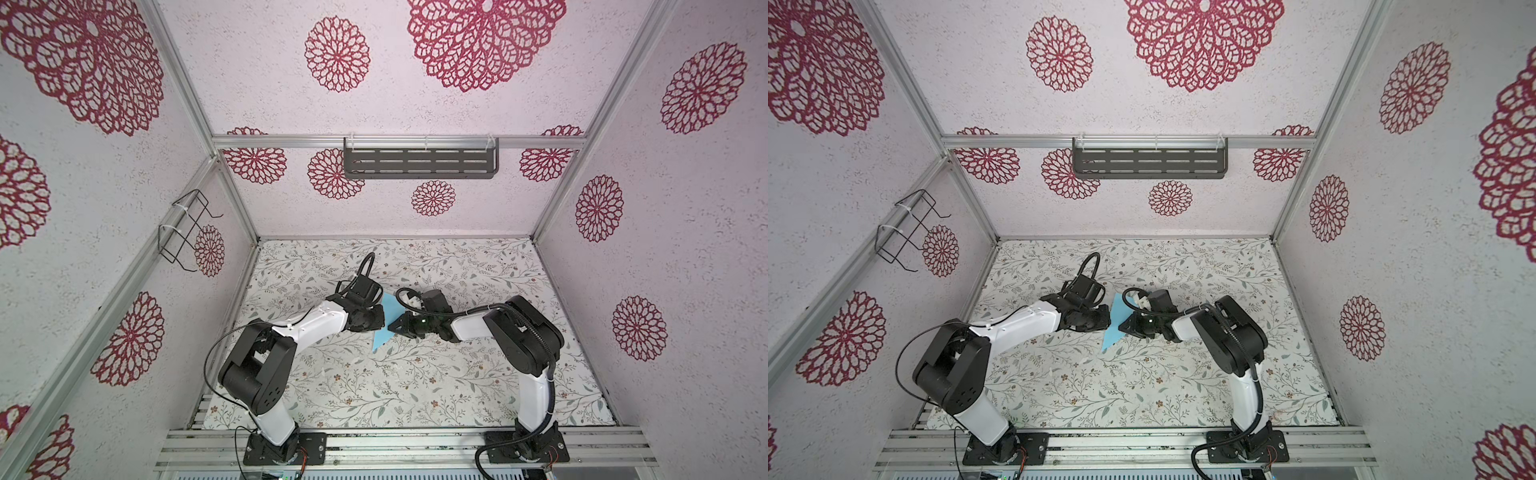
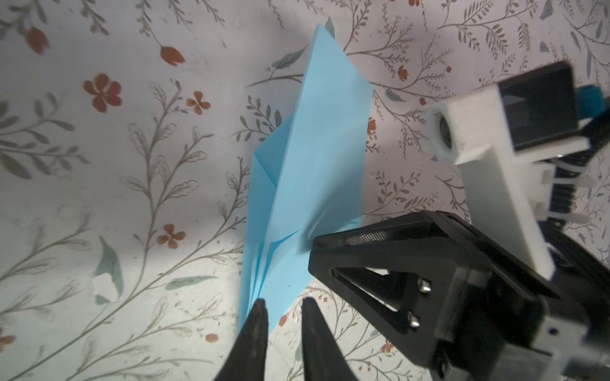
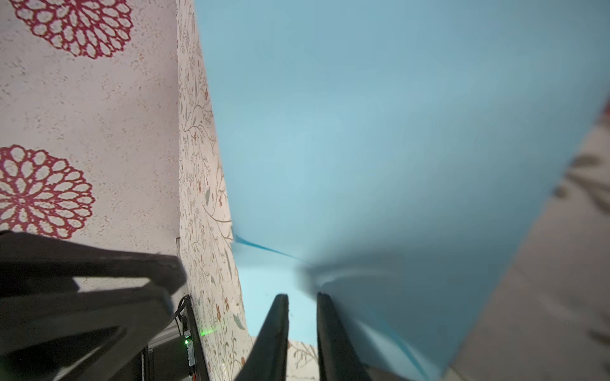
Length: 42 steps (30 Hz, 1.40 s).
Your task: Fold a paper plane with a square sheet of paper (pick it up from the middle)
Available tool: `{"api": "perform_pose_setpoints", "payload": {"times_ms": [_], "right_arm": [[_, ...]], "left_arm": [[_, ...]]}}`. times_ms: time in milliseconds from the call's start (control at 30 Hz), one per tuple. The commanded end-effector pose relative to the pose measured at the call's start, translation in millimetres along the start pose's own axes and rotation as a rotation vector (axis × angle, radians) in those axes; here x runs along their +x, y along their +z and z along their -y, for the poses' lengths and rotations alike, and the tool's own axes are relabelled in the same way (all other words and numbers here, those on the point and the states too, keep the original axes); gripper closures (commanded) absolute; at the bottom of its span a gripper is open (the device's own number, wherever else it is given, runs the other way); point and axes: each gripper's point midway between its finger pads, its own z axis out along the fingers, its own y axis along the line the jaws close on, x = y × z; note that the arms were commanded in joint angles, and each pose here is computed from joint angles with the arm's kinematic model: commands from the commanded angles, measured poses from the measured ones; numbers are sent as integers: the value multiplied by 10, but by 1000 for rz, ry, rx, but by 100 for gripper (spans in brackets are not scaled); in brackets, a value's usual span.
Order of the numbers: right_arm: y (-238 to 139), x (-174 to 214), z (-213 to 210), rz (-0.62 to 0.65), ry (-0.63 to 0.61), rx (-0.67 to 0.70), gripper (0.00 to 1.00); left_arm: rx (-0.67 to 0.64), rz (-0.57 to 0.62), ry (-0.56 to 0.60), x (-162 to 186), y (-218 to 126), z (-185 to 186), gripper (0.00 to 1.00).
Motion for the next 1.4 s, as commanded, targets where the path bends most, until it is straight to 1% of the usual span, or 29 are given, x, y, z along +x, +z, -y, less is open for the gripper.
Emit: {"api": "perform_pose_setpoints", "payload": {"times_ms": [0,67,200,333,433,533,600,700,867,1033,1167,1367], "right_arm": [[14,15,39,0,24,8,79],[15,26,48,-3,25,11,79],[7,29,42,-2,27,10,79],[-30,-8,-57,10,14,-14,77],[-121,-99,-256,45,-12,-66,73],[-302,-244,-443,119,-22,-112,67],[-416,-297,-435,165,-14,-101,63],[-542,-309,-250,210,37,-47,58],[-573,-210,94,196,140,36,52],[-449,-156,134,132,163,32,52],[-314,-141,106,81,168,9,56],[-169,-163,-39,55,193,-82,60]], "left_arm": [[-6,9,-11,-34,138,36,82],[-59,6,-16,-33,198,-58,85],[-99,3,-17,-44,272,-128,89],[-152,-13,-17,0,343,-240,92],[-173,-35,-24,64,408,-304,94],[-178,-52,-30,120,451,-333,96],[-179,-58,-28,137,465,-347,97],[-177,-69,-22,158,480,-344,98],[-182,-77,-15,179,485,-363,98],[-173,-75,-10,170,473,-349,98],[-165,-71,-7,160,461,-338,98],[-121,-56,-11,128,454,-288,97]]}}
